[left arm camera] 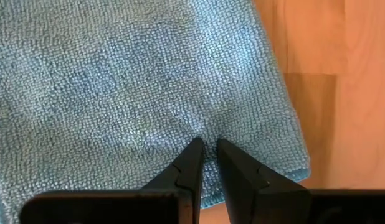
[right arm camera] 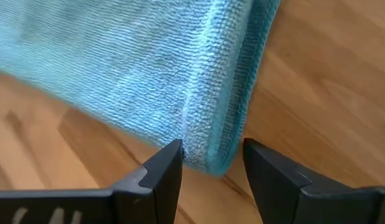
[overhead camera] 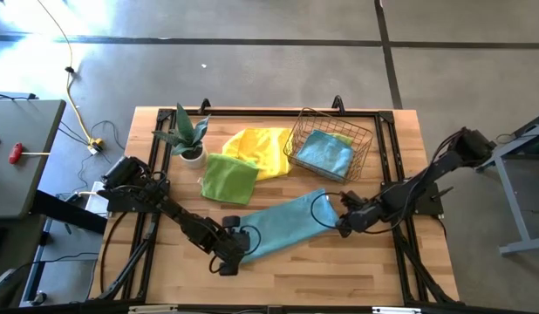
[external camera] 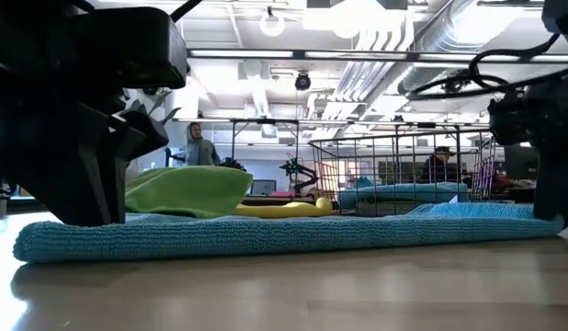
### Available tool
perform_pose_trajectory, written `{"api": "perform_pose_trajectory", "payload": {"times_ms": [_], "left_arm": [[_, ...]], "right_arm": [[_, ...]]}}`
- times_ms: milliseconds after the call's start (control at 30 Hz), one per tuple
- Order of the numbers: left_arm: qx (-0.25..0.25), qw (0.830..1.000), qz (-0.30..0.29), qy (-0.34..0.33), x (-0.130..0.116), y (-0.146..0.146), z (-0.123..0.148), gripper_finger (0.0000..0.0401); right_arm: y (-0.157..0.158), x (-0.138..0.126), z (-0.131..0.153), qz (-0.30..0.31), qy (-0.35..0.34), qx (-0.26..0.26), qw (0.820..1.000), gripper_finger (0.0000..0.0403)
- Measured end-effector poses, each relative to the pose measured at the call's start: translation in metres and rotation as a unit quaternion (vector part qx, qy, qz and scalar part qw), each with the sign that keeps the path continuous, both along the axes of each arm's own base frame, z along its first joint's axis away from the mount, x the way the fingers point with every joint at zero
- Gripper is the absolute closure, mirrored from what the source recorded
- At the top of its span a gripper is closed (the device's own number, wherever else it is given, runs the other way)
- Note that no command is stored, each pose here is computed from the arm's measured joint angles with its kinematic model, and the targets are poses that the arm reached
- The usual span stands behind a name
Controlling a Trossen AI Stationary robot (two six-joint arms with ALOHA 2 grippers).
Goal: Fold microfiber towels
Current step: Fold the blue microfiber towel
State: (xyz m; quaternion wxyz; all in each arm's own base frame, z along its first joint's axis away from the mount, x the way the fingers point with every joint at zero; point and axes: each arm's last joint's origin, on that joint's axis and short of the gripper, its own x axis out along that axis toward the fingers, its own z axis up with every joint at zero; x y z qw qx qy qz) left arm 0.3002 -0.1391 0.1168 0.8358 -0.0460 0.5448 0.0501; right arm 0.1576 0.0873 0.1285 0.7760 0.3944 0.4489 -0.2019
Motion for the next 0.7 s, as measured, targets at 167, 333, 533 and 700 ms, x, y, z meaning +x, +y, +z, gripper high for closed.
{"api": "perform_pose_trajectory", "payload": {"times_ms": [167,333,533,700], "left_arm": [[0.006,1.0,-0.014,-0.003,0.0007,0.0003,-0.0001,0.0361],[0.006,1.0,-0.014,-0.004,0.0007,0.0001,-0.0001,0.0361],[0.007,1.0,-0.014,-0.005,0.0008,0.0,-0.0002,0.0361],[0.006,1.0,-0.014,-0.007,0.0011,-0.0002,-0.0001,0.0361]], "right_arm": [[0.0021,0.0039,-0.0098,-0.003,0.018,-0.015,1.0,0.024],[0.0032,0.006,-0.0115,-0.006,0.011,-0.017,1.0,0.0242],[0.0032,0.0066,-0.0114,-0.008,0.009,-0.016,1.0,0.0301],[0.0028,0.0061,-0.0122,-0.009,0.012,-0.017,1.0,0.0388]]}}
